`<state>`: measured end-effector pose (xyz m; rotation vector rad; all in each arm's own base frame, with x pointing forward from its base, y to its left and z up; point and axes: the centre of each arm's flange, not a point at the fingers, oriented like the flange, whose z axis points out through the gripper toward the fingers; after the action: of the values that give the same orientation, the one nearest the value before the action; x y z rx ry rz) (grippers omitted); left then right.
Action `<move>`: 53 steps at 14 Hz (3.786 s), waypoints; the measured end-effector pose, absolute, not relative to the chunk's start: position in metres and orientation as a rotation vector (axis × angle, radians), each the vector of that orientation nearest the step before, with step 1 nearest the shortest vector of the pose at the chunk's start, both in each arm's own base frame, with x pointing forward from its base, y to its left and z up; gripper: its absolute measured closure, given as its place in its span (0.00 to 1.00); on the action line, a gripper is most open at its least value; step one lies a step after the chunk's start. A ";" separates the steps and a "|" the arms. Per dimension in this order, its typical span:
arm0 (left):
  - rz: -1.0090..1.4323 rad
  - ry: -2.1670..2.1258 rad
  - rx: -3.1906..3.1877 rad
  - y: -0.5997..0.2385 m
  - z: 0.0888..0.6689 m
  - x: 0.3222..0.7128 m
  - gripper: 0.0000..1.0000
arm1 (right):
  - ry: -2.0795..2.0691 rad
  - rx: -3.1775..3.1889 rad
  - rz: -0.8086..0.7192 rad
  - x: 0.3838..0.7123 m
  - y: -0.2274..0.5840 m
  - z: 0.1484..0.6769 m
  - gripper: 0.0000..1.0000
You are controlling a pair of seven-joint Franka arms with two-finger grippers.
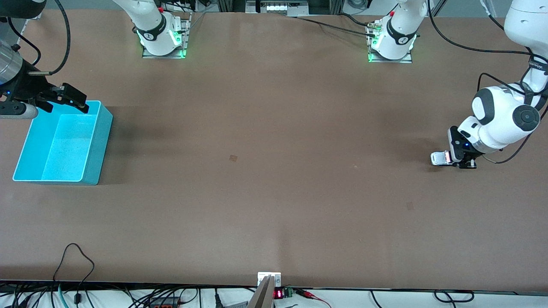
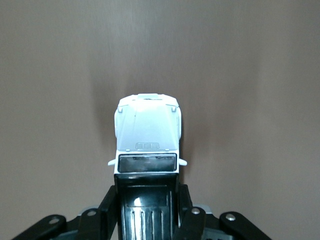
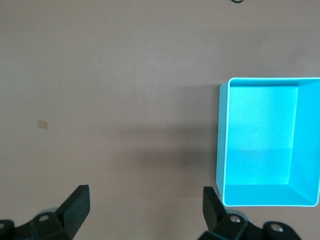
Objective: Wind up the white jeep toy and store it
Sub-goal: 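Pull the jeep backward along the table with the left gripper, then open the left gripper and raise it off the jeep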
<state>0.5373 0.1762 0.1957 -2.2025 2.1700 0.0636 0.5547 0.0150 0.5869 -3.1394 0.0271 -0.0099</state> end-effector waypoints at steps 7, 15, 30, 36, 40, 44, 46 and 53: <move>0.070 2.167 -2.196 0.191 0.196 0.536 0.49 | 0.027 -3.139 -0.010 0.555 0.015 0.587 0.00; 0.068 2.177 -2.182 0.200 0.196 0.536 0.49 | 0.027 -3.139 -0.010 0.555 0.015 0.587 0.00; 0.068 2.197 -2.159 0.210 0.196 0.535 0.49 | 0.028 -3.139 -0.010 0.555 0.014 0.587 0.00; 0.067 2.190 -2.165 0.215 0.196 0.534 0.49 | 0.027 -3.139 -0.010 0.555 0.014 0.587 0.00; 0.071 2.198 -2.163 0.216 0.193 0.534 0.45 | 0.027 -3.139 -0.011 0.555 0.014 0.587 0.00; 0.109 2.238 -2.180 0.219 0.174 0.530 0.07 | 0.027 -3.139 -0.011 0.555 0.014 0.587 0.00; 0.130 2.247 -2.184 0.222 0.184 0.539 0.00 | 0.028 -3.139 -0.011 0.555 0.014 0.587 0.00; 0.204 2.212 -2.253 0.199 0.260 0.567 0.00 | 0.028 -3.139 -0.012 0.555 0.014 0.587 0.00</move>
<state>0.5671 0.1988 0.2601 -2.2530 2.2119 0.2037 0.5548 0.0144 0.5871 -3.1389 0.0277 -0.0119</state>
